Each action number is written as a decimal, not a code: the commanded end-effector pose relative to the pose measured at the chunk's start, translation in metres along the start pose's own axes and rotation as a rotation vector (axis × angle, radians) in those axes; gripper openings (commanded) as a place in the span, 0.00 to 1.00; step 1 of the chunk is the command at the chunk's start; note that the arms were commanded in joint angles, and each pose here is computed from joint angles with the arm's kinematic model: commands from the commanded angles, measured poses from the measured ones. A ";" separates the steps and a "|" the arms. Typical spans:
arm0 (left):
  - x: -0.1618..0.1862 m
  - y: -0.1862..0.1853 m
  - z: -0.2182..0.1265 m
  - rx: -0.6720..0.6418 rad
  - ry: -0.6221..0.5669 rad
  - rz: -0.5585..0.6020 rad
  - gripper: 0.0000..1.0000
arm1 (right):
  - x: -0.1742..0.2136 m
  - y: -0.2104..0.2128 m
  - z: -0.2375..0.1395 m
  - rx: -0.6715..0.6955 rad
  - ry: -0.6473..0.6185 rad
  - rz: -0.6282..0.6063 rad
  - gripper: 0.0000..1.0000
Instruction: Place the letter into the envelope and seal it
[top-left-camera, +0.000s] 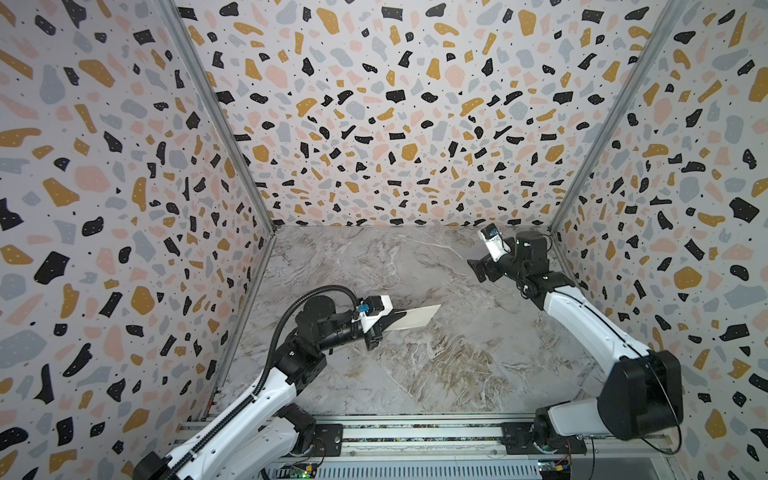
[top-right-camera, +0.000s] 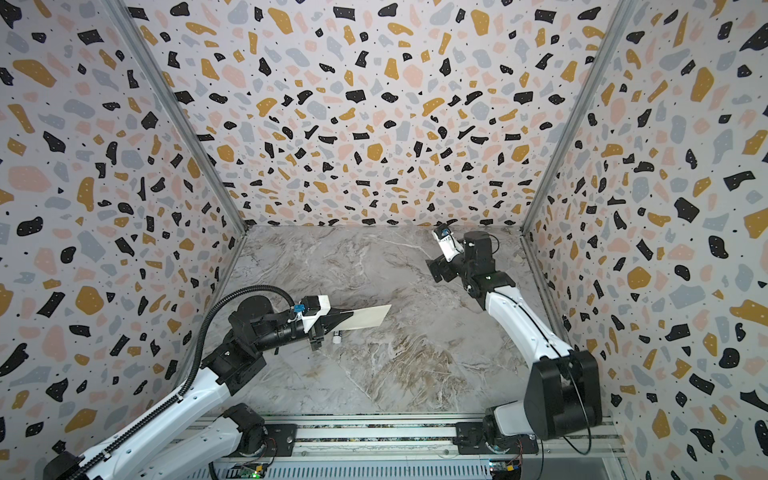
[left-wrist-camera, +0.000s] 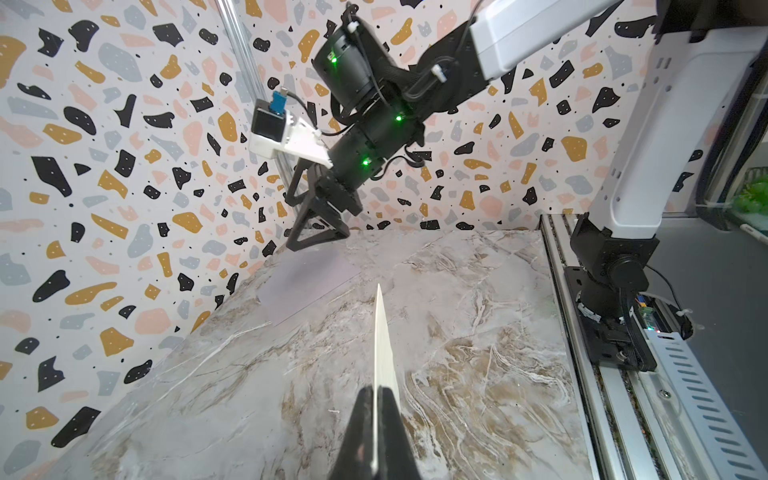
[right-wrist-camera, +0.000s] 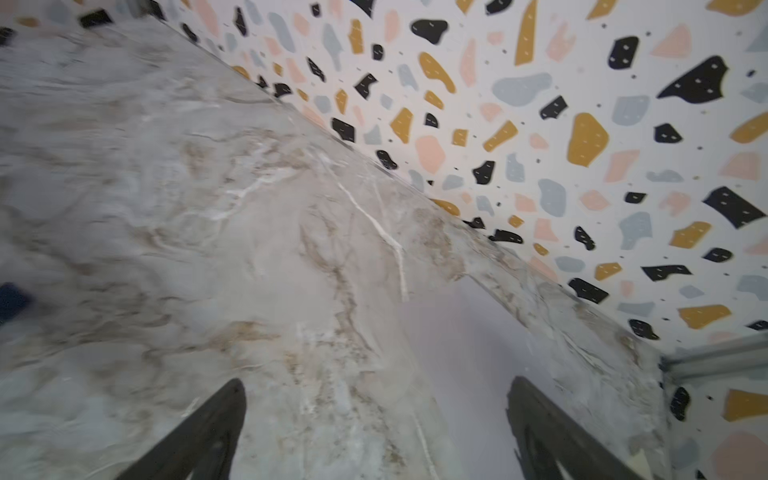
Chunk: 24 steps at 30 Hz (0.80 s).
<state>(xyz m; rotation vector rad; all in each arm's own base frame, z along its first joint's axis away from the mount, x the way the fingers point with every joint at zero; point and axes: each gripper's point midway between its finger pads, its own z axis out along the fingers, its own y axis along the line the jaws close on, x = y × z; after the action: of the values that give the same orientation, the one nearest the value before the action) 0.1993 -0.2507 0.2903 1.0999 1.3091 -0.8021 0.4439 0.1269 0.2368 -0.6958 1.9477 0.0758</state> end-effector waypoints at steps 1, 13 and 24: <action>-0.018 0.006 -0.003 -0.035 -0.072 -0.006 0.00 | 0.016 -0.057 0.027 0.145 0.097 0.052 0.99; -0.013 0.002 -0.005 -0.024 -0.065 -0.025 0.00 | 0.090 -0.138 0.111 0.111 0.248 0.165 0.96; -0.001 0.004 -0.002 -0.022 0.003 -0.013 0.00 | 0.107 -0.154 0.152 0.019 0.274 0.190 0.79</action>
<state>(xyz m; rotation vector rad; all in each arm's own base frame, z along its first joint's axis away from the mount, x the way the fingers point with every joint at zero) 0.2006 -0.2486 0.2863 1.0654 1.3467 -0.8174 0.6112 0.0035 0.1059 -0.5045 2.2596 0.0365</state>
